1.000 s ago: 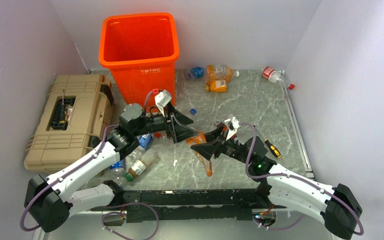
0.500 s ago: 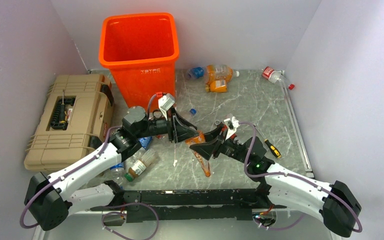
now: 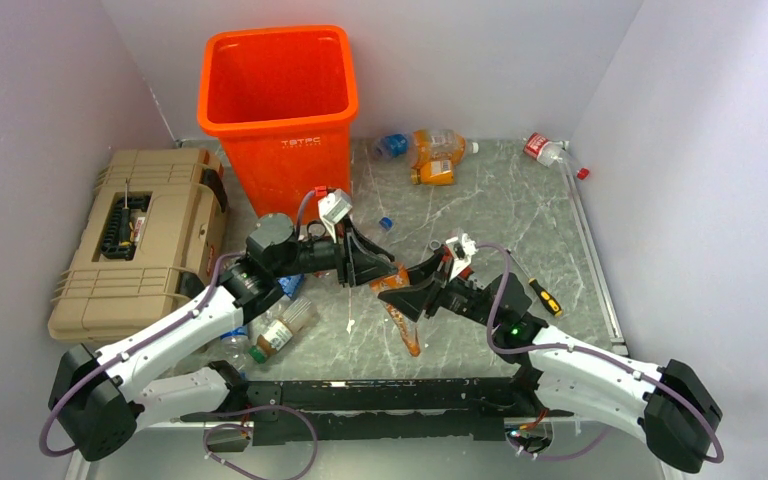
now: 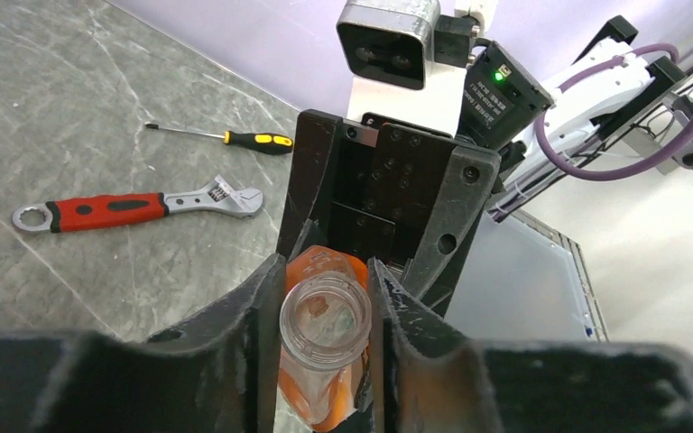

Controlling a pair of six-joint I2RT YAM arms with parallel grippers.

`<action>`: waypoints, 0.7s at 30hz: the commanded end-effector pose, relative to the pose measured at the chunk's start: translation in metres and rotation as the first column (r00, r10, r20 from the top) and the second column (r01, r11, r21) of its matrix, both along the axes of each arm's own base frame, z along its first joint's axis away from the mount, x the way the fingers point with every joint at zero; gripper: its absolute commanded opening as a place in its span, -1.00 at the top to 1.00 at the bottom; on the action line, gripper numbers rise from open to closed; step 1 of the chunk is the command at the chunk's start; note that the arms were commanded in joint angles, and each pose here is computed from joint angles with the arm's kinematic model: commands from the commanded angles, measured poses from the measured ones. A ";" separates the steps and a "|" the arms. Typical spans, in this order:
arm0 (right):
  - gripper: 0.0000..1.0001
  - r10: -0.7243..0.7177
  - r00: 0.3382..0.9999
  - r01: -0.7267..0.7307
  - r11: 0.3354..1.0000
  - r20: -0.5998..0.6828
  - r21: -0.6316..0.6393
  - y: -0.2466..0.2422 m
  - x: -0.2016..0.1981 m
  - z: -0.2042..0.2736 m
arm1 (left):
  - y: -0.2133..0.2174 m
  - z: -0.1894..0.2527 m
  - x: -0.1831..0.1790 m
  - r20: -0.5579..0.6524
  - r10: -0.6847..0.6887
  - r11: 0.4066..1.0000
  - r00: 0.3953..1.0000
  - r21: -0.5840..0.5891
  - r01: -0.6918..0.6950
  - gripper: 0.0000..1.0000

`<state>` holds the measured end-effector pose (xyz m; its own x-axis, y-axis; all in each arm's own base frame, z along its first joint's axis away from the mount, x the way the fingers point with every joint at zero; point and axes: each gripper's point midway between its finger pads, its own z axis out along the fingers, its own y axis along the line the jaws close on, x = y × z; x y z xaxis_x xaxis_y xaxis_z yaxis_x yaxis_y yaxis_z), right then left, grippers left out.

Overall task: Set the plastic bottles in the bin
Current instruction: Place the plastic bottle in the trash bin.

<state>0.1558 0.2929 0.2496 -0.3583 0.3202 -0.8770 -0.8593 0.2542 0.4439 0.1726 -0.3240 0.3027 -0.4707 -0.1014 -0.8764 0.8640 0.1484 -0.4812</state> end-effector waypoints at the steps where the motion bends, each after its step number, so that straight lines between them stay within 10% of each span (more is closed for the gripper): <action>1: 0.60 -0.004 0.998 0.001 0.998 0.055 0.064 -0.002 -0.002 0.022 | -0.003 0.009 -0.007 0.031 -0.037 0.999 0.999 -0.024 0.038 0.53; 3: 0.59 -0.005 0.999 0.002 0.998 0.052 0.062 -0.002 -0.001 0.021 | -0.004 0.009 -0.007 0.031 -0.036 0.999 0.999 -0.020 0.036 0.98; 7: 0.41 -0.009 1.000 0.009 1.000 -0.009 0.015 0.002 0.003 0.012 | -0.001 0.011 -0.005 0.042 -0.014 1.000 0.999 -0.023 0.015 1.00; 12: -0.97 0.047 0.998 -0.050 0.997 -0.053 -0.056 0.011 -0.001 0.009 | 0.006 0.014 0.003 0.062 0.065 0.998 0.996 -0.020 -0.064 1.00; 21: -1.00 -0.031 0.999 0.026 0.987 -0.027 -0.155 -0.007 0.002 0.029 | 0.025 0.028 0.026 0.137 0.235 0.970 0.962 0.031 -0.242 1.00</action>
